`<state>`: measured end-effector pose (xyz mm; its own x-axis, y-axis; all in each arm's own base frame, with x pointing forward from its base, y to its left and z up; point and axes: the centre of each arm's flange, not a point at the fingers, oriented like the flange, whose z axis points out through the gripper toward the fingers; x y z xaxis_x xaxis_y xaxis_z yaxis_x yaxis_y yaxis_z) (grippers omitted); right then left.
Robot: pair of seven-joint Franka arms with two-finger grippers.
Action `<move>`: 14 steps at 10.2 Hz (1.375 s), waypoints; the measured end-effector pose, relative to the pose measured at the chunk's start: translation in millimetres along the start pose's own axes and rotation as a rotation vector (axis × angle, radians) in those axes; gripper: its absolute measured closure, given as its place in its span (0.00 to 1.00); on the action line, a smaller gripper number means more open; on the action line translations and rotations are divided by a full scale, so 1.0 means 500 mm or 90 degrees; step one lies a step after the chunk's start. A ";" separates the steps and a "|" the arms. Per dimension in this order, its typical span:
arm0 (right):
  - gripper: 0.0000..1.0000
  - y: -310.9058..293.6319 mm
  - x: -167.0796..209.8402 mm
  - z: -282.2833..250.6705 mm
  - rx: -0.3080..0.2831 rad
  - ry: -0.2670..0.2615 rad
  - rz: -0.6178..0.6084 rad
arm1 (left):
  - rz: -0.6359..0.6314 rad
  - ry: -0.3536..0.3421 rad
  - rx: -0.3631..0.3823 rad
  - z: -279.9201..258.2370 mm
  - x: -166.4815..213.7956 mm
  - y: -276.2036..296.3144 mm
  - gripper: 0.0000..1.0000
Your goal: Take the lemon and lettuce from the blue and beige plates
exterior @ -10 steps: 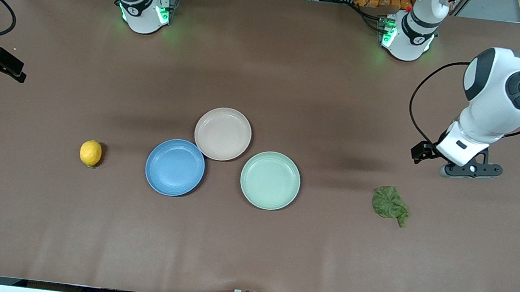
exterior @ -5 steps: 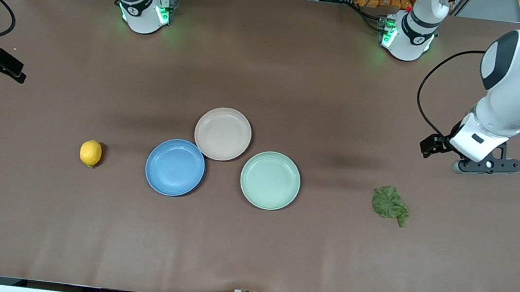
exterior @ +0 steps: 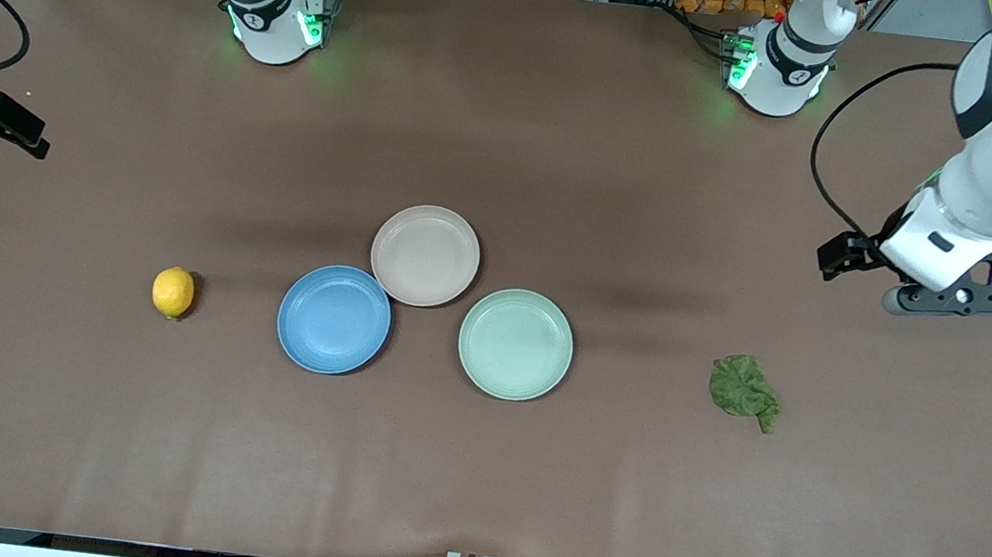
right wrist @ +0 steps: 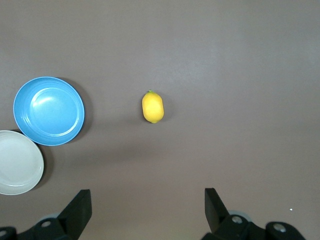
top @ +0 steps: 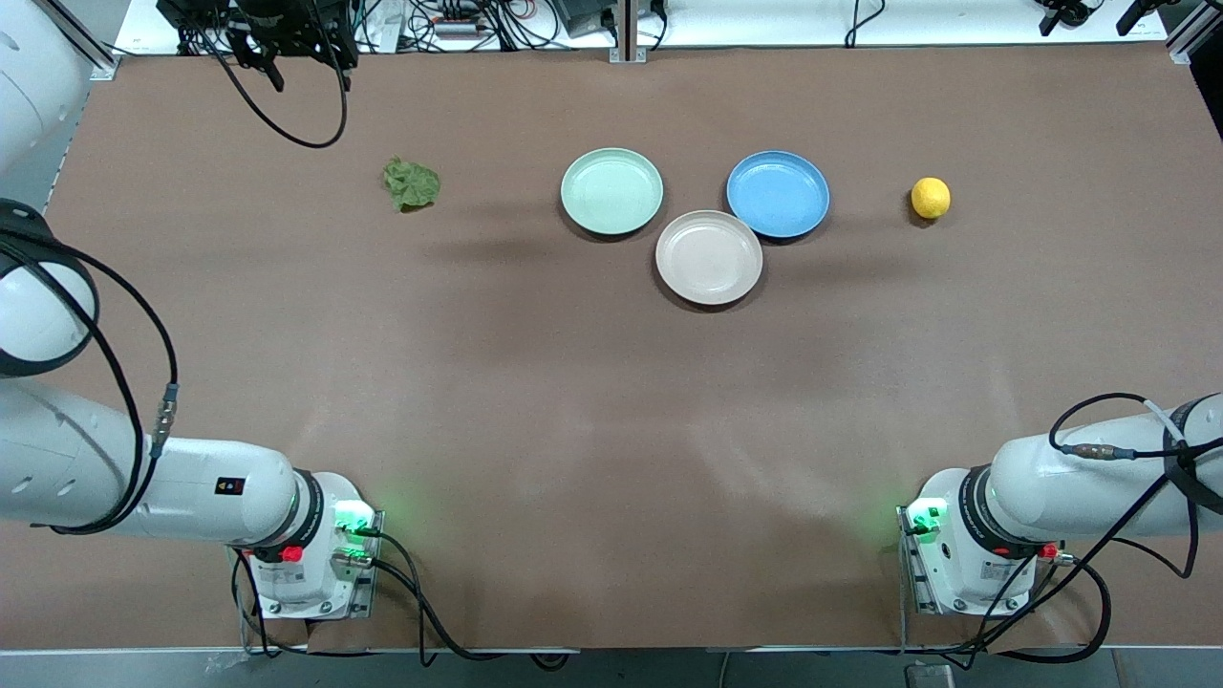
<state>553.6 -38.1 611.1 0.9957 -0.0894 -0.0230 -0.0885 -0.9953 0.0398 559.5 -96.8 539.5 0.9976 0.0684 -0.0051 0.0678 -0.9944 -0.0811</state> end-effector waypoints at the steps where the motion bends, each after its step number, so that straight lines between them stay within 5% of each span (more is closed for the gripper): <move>1: 0.00 0.000 0.000 0.000 0.000 0.000 0.000 | -0.001 -0.003 0.001 -0.029 -0.003 -0.003 0.00; 6: 0.00 0.000 0.001 0.000 0.000 0.000 0.000 | 0.019 -0.034 -0.008 -0.102 -0.031 -0.014 0.00; 14: 0.00 -0.001 0.001 -0.001 0.000 0.000 -0.001 | 0.020 0.032 -0.035 -0.225 -0.050 -0.046 0.00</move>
<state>553.9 -37.6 611.7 0.9958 -0.0885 -0.0234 -0.0875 -0.9954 0.0398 534.4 -84.5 653.7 0.9985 0.0345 0.0430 0.0357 -0.9990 -0.0272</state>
